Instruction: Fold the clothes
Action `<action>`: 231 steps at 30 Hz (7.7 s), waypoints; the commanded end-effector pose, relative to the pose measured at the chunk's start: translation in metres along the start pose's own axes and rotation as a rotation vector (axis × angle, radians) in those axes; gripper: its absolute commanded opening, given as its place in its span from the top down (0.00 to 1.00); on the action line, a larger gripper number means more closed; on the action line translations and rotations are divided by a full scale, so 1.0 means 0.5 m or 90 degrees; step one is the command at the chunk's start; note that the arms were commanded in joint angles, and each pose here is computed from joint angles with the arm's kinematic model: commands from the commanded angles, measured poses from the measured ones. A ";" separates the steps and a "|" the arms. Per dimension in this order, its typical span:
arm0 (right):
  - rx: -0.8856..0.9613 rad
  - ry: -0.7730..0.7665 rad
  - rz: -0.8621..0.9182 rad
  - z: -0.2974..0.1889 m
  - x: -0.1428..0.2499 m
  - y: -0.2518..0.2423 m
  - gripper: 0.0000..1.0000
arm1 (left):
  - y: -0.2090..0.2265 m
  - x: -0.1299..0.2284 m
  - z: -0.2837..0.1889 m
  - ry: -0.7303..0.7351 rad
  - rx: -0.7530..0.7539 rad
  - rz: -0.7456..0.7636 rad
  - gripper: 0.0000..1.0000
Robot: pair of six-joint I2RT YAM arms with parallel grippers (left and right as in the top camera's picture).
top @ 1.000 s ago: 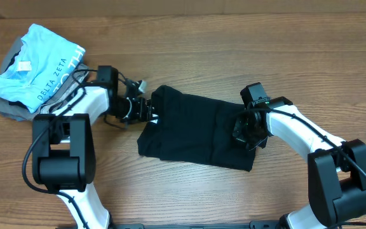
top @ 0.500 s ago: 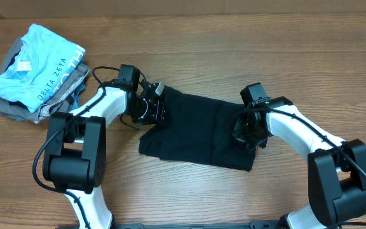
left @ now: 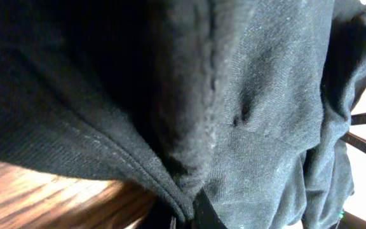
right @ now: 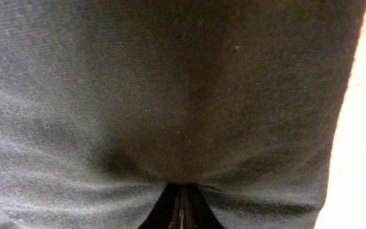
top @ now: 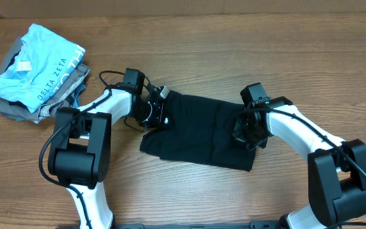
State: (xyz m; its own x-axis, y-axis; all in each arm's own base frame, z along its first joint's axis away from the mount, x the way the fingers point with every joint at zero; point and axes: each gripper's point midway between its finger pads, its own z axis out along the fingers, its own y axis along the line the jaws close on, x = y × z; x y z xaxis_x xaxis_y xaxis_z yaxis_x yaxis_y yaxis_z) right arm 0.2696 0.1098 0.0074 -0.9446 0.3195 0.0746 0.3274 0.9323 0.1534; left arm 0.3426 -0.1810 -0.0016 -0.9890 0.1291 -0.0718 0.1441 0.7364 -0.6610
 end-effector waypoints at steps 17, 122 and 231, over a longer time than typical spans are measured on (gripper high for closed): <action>-0.015 -0.058 0.036 -0.150 -0.037 -0.008 0.96 | -0.024 -0.087 -0.456 -0.100 -0.315 0.017 0.96; -0.315 0.000 -0.309 0.049 0.216 0.481 0.96 | 0.153 -0.022 -0.343 -0.045 -0.314 -0.085 0.26; -0.223 -0.144 -0.033 -0.306 0.011 0.174 0.96 | -0.115 -0.169 -0.449 -0.314 0.055 0.092 0.96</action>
State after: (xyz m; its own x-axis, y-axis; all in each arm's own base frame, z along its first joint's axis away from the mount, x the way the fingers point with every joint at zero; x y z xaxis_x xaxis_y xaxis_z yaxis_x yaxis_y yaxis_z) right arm 0.2886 0.1773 0.1460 -0.9425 0.3291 -0.0585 0.2661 0.8447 0.4645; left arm 0.3944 -0.1153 0.1262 -0.9511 -0.0268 -0.3076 0.2153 0.6563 -0.7231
